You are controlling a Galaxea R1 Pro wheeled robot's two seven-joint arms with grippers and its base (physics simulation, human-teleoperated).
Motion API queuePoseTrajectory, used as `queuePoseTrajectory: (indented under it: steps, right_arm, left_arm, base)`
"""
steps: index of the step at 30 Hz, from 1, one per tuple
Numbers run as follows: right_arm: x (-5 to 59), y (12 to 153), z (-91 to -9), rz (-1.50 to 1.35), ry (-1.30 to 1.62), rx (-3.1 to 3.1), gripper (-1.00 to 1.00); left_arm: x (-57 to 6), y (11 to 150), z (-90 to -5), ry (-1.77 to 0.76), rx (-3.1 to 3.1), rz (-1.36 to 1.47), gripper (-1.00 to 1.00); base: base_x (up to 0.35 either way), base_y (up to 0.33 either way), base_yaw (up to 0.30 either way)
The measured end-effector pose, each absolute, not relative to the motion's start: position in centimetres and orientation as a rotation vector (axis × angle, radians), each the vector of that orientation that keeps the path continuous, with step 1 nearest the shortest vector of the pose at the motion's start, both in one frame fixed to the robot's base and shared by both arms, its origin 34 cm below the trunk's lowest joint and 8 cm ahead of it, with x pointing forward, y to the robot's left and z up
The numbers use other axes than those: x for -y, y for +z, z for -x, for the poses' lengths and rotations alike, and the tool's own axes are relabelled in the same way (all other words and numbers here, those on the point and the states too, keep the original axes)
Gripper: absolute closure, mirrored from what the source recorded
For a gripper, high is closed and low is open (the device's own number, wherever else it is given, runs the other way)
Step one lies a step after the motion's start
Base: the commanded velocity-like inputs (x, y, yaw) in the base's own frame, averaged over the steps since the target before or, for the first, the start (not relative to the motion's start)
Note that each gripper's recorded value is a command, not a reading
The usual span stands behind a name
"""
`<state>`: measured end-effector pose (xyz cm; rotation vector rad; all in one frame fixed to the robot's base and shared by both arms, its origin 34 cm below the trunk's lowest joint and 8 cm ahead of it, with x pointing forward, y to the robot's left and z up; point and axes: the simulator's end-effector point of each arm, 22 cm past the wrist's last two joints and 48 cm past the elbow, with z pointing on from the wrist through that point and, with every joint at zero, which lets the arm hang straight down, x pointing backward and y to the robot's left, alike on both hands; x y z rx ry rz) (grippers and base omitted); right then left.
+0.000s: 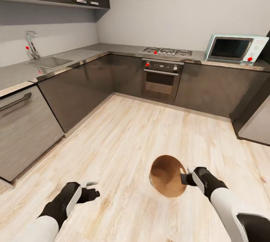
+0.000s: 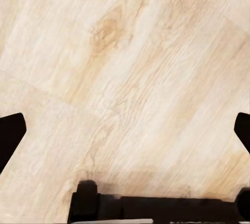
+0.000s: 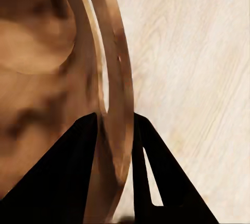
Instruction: Put the three can of soda from the living room inside the tash can in the kitchen.
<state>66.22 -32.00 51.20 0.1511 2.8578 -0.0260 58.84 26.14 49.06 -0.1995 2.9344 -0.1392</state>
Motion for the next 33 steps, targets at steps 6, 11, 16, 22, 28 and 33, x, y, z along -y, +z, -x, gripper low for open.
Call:
queuePoseTrajectory:
  steps: [6, 11, 16, 22, 28, 33]
  right_arm:
    - [34.6, 50.3, -64.2, -0.075, -0.059, -2.885, 1.00]
    - [34.8, 50.6, -64.9, -0.058, -0.013, -2.822, 1.00]
    - [35.3, 50.2, -64.5, -0.024, -0.015, -2.788, 1.00]
    - [35.4, 50.4, -64.1, 0.043, 0.026, -2.729, 1.00]
    - [36.3, 51.0, -61.3, 0.122, 0.037, -2.671, 1.00]
    - [35.1, 51.2, -58.0, 0.185, 0.096, -2.618, 1.00]
  left_arm:
    - [-30.6, 49.8, -60.8, -0.050, -2.844, 0.215, -1.00]
    - [-33.0, 50.4, -62.3, -0.001, -2.752, 0.215, -1.00]
    - [-34.1, 51.0, -63.5, 0.026, -2.676, 0.210, -1.00]
    - [-37.3, 52.4, -65.0, 0.082, -2.574, 0.200, -1.00]
    - [-38.3, 51.1, -62.4, 0.111, -2.537, 0.185, -1.00]
    - [-38.3, 49.0, -57.4, 0.111, -2.510, 0.157, -1.00]
  base:
    - [0.000, 0.000, 0.000]
    - [0.000, 0.000, 0.000]
    - [0.000, 0.000, 0.000]
    - [0.000, 0.000, 0.000]
    - [0.000, 0.000, 0.000]
    - [0.000, 0.000, 0.000]
